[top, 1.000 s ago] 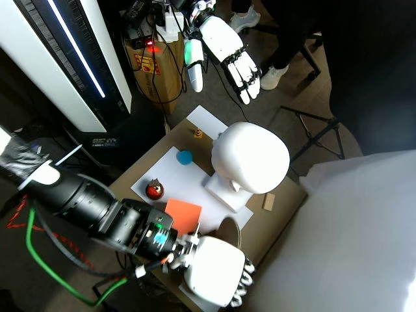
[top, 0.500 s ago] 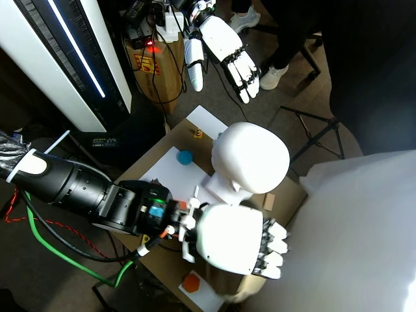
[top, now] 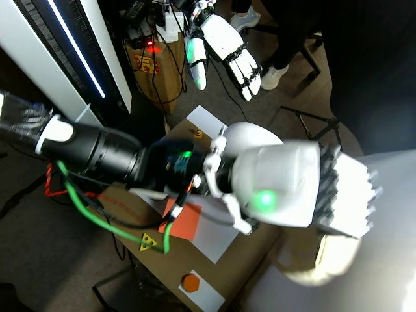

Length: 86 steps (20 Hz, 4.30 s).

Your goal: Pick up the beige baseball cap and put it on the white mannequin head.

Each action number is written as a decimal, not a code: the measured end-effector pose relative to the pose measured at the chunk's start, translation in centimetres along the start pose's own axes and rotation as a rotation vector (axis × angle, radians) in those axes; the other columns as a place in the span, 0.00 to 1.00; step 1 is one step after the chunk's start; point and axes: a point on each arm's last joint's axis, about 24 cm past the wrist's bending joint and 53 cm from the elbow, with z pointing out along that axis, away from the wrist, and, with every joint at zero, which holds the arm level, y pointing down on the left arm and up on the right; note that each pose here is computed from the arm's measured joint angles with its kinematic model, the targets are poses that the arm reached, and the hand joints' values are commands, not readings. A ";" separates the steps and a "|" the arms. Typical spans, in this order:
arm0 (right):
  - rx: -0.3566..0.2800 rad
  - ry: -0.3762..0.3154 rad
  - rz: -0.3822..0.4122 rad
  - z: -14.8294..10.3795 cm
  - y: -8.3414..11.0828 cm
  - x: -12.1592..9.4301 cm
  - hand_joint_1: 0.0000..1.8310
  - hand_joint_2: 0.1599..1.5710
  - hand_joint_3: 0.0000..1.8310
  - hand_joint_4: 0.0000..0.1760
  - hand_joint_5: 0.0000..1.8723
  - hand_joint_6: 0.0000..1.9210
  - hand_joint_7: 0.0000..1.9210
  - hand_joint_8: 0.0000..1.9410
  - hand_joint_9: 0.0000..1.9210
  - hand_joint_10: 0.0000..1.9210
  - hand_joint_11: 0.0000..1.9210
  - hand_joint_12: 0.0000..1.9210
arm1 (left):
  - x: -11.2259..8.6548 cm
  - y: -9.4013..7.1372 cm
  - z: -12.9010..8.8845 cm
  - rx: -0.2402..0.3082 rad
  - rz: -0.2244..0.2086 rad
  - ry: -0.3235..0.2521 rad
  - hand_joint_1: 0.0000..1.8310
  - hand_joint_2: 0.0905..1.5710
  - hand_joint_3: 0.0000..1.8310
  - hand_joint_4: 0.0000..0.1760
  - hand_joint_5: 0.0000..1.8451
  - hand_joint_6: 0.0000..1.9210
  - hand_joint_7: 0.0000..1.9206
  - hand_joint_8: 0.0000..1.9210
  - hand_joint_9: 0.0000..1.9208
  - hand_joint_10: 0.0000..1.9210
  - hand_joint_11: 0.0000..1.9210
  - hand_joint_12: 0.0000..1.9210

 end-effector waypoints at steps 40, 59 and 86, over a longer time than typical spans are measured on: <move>0.086 0.505 0.117 -22.0 10.1 9.7 0.81 0.71 0.00 0.00 0.43 0.56 0.41 0.60 0.46 0.63 0.43 0.87 | -1.2 2.9 -0.9 -0.064 -0.029 -0.029 0.00 0.69 0.00 0.43 0.07 0.00 0.05 0.00 0.04 0.00 0.00 0.22; 0.131 0.610 0.092 -24.5 9.7 11.7 0.81 0.70 0.00 0.00 0.44 0.56 0.41 0.59 0.45 0.63 0.42 0.87 | -0.4 0.6 1.2 0.007 -0.024 -0.014 0.00 0.69 0.00 0.42 0.06 0.00 0.05 0.00 0.05 0.00 0.00 0.21; 0.416 0.735 0.092 -23.6 5.2 4.8 0.21 0.49 0.00 1.00 0.00 0.00 0.00 0.00 0.00 0.00 0.00 0.00 | -1.9 -3.4 -1.4 0.001 -0.035 -0.017 0.00 0.69 0.00 0.42 0.06 0.00 0.05 0.00 0.04 0.00 0.00 0.20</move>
